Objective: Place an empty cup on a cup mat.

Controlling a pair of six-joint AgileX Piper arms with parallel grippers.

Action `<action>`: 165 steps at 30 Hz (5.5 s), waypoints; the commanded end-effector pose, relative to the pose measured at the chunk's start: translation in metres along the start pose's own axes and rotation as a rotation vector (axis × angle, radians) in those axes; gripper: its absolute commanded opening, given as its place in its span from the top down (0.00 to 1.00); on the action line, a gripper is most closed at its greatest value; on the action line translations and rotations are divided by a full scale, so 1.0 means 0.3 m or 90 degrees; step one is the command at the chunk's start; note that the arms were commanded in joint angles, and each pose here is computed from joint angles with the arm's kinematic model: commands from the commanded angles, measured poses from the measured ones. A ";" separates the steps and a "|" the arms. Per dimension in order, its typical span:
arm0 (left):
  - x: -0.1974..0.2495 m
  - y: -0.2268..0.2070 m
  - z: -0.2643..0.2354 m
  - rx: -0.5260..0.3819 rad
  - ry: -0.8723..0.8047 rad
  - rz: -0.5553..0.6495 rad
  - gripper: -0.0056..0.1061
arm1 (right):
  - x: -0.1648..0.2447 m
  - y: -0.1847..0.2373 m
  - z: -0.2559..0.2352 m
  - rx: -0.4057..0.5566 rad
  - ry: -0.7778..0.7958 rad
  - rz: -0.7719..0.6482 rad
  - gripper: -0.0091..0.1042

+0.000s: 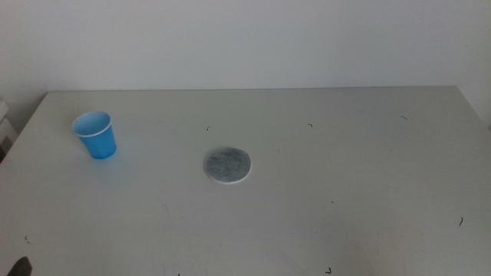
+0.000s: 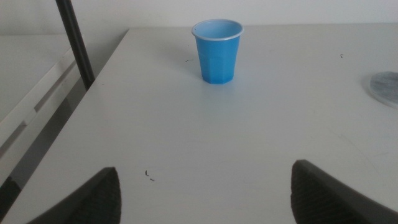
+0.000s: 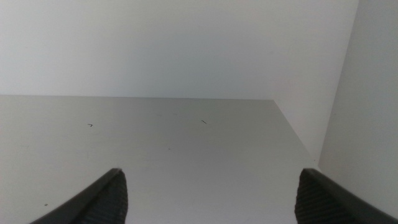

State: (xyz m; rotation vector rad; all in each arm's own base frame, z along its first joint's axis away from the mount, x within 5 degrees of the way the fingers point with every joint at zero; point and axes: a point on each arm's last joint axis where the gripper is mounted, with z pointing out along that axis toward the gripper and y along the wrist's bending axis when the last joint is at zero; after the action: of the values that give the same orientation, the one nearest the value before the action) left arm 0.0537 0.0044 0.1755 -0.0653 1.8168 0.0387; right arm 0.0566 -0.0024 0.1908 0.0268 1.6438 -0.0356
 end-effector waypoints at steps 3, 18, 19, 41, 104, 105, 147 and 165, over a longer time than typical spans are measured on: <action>-0.130 -0.004 -0.044 0.010 -0.110 -0.012 0.01 | -0.036 0.000 -0.010 0.000 -0.070 -0.012 0.09; -0.513 -0.009 -0.051 0.010 -0.126 -0.017 0.01 | -0.036 0.000 -0.010 0.000 -0.070 -0.012 0.09; -0.540 -0.010 -0.047 0.010 -0.128 -0.017 0.01 | -0.036 0.000 -0.010 0.000 -0.070 -0.012 0.09; -1.111 -0.007 0.243 -0.042 0.120 -0.002 0.01 | -0.036 0.000 -0.010 0.000 -0.070 -0.012 0.09; -0.485 0.044 1.300 0.066 0.497 -0.055 0.95 | -0.036 0.000 -0.010 0.000 -0.070 -0.012 0.09; -0.489 0.045 1.297 0.065 0.498 -0.052 0.95 | -0.036 0.000 -0.010 0.000 -0.070 -0.012 0.09; -0.619 -0.717 0.997 0.292 0.492 0.006 0.95 | -0.036 0.000 -0.010 0.000 -0.070 -0.012 0.09; -0.413 -0.748 1.130 0.265 0.545 0.017 0.95 | -0.036 0.000 -0.010 0.000 -0.070 -0.012 0.09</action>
State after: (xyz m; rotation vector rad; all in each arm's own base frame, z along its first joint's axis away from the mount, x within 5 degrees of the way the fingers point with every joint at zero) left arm 0.4242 -0.1941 0.1826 0.3020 2.7454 -0.3672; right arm 0.0566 -0.0024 0.1908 0.0268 1.6438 -0.0356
